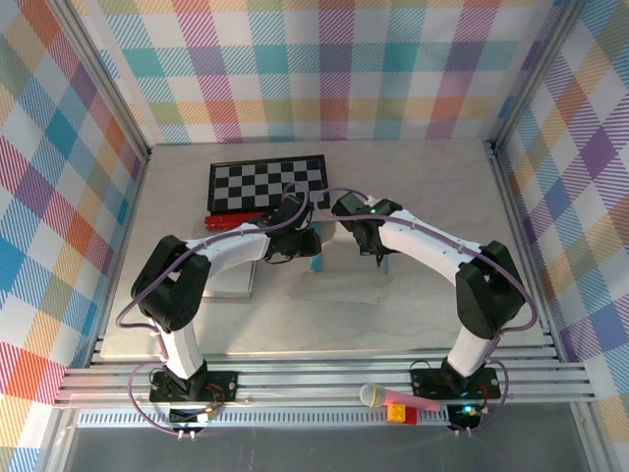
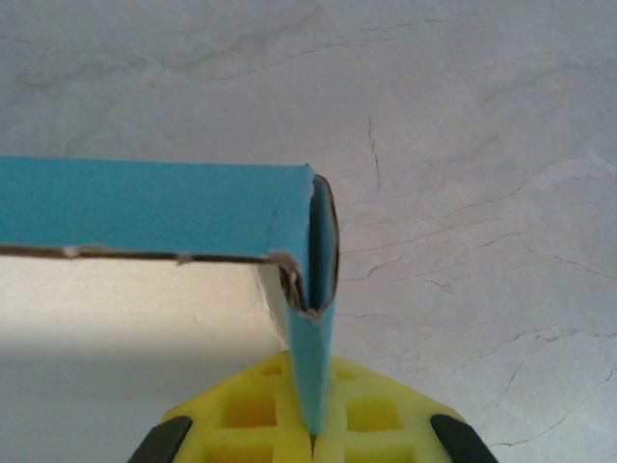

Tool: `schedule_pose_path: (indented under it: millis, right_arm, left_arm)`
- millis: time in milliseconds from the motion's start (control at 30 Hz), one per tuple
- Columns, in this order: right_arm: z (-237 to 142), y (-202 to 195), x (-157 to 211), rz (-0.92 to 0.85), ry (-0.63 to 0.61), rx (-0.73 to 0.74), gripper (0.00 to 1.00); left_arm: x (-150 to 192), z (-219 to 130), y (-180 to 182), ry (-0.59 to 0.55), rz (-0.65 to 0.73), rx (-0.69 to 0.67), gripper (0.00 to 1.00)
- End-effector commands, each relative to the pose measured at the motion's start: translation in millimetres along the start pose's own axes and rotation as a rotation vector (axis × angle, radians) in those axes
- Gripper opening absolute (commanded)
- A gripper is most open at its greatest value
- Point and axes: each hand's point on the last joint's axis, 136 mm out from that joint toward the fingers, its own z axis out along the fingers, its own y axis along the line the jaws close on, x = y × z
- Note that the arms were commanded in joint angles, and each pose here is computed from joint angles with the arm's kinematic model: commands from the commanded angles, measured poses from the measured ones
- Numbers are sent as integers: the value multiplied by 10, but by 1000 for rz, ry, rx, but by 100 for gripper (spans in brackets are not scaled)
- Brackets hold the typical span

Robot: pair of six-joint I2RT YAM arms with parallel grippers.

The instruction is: Fold the paper box

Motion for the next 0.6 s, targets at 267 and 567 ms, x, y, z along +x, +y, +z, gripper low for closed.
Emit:
schedule_pose_path:
  millis: [267,567]
  right_arm:
    - [9,122,50,-27,17,-78,0]
    - [76,126,78,-34,41,-67,0]
  left_arm:
    - [28,138,103,-12,62,-46,24]
    - [-15,155,143,-31,79,-92,0]
